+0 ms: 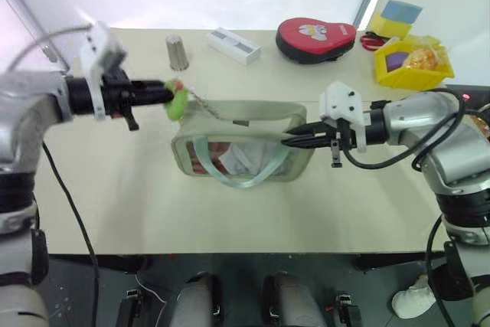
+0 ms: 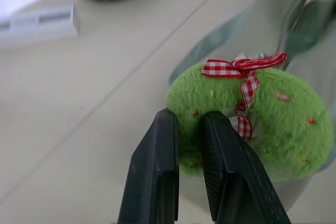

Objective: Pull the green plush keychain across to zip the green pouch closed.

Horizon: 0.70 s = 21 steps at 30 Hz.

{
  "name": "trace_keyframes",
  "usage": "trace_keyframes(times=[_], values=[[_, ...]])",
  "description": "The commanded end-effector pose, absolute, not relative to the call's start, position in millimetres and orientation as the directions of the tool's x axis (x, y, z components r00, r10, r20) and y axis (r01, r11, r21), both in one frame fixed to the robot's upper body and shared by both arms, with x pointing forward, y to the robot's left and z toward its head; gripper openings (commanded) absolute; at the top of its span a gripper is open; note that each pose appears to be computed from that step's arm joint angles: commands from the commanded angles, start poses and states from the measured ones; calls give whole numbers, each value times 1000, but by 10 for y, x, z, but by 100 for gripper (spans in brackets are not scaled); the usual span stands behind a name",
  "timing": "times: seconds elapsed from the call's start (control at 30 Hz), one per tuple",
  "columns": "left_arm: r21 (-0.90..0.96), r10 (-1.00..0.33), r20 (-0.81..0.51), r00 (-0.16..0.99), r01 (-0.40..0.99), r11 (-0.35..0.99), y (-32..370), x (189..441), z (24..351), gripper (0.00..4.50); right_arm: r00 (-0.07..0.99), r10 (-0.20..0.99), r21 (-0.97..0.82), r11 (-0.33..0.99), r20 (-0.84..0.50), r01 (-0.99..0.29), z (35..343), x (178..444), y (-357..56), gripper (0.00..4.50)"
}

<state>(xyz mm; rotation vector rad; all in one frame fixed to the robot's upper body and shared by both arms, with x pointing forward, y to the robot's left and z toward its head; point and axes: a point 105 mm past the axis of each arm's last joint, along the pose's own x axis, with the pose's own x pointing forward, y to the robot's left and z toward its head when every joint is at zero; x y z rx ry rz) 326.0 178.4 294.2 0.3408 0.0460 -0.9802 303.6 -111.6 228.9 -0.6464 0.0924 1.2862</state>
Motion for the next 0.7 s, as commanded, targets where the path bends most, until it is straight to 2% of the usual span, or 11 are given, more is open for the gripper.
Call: trace_keyframes(times=[0.03,0.2,0.3,0.4,0.47,0.5,0.57,0.6,0.7], values=[[293,-860,-176,479,859,419,1531,3158,3028,70,305,871,-428,124,-385,-895,2353,3025,-1069,33],[346,-859,-256,443,872,347,1305,3207,2765,70,307,875,-429,130,-375,-894,2352,3031,-1035,33],[366,-858,-237,456,860,356,1268,3271,2762,70,310,875,-424,137,-373,-895,2345,3037,-1036,33],[382,-858,-207,470,846,371,1280,3310,2855,153,317,872,-421,146,-372,-895,2340,3045,-1047,33],[403,-851,-208,482,835,374,1315,3312,2913,252,322,871,-421,151,-370,-894,2343,3057,-1054,33],[421,-841,-208,499,822,383,1347,3321,2955,318,325,870,-423,153,-370,-893,2344,3066,-1059,33],[451,-821,-225,524,803,389,1465,3295,3061,387,333,868,-428,159,-369,-890,2343,3089,-1074,33],[465,-803,-246,542,793,393,1581,3250,3110,445,336,865,-432,159,-373,-888,2341,3099,-1084,33],[467,-770,-321,552,799,378,1791,3078,3125,445,339,863,-436,158,-375,-886,2348,3119,-1108,33]])
